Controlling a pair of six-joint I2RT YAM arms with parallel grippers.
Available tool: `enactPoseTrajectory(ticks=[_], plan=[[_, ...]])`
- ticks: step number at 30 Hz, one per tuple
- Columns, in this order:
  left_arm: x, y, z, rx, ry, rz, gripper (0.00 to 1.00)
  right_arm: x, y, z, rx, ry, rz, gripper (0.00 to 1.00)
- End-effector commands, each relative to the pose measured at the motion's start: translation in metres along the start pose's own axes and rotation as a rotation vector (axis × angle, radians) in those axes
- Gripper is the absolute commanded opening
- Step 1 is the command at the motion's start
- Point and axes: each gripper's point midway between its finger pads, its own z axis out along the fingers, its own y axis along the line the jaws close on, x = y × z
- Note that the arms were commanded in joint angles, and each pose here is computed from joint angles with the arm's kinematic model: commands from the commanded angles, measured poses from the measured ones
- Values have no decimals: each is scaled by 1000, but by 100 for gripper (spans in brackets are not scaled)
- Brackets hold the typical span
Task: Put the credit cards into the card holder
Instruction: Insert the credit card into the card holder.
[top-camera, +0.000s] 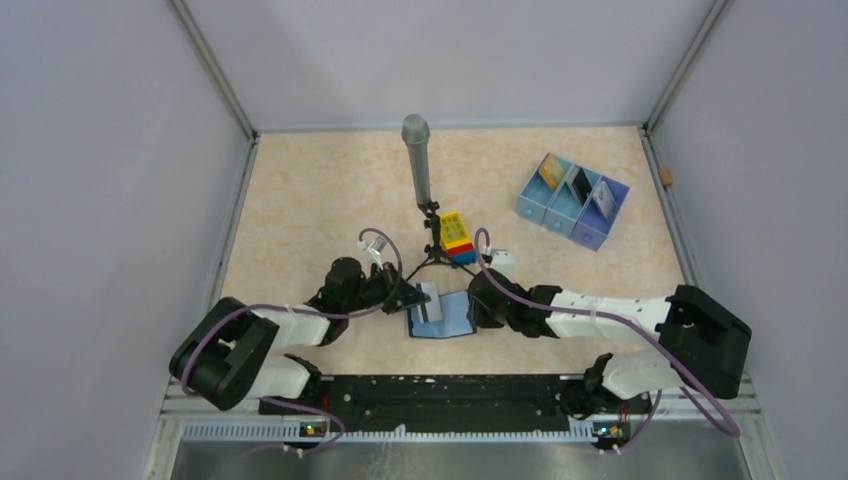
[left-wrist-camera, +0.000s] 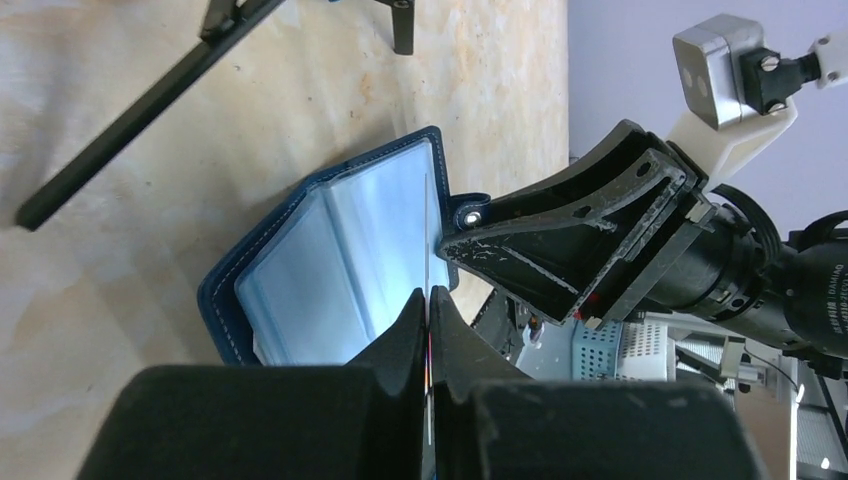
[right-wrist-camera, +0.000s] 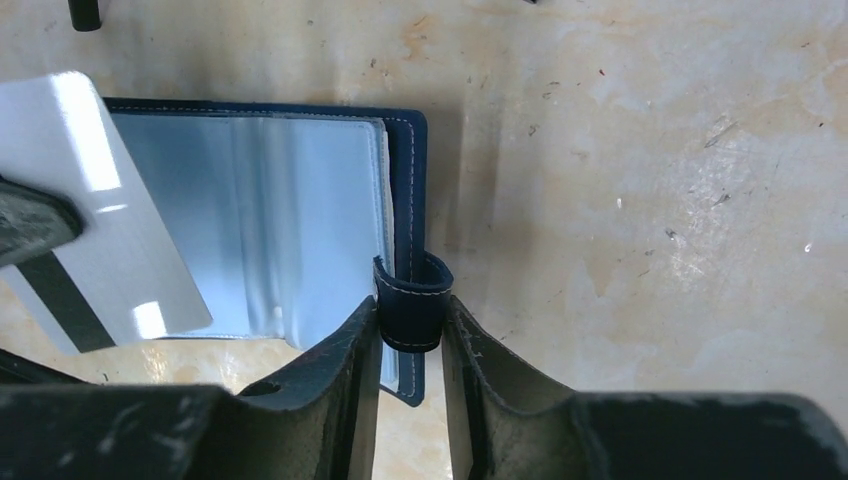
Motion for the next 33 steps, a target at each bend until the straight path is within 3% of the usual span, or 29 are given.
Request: enactPoseTrajectory(ticks=[1, 19, 33], plan=[[0, -17, 12, 67, -16, 30, 0, -9, 11, -1, -4, -27, 17, 25], [26, 24, 26, -62, 31, -56, 0, -4, 1, 3, 47, -15, 36, 0], [38, 32, 31, -81, 64, -85, 0, -3, -2, 3, 69, -13, 43, 0]])
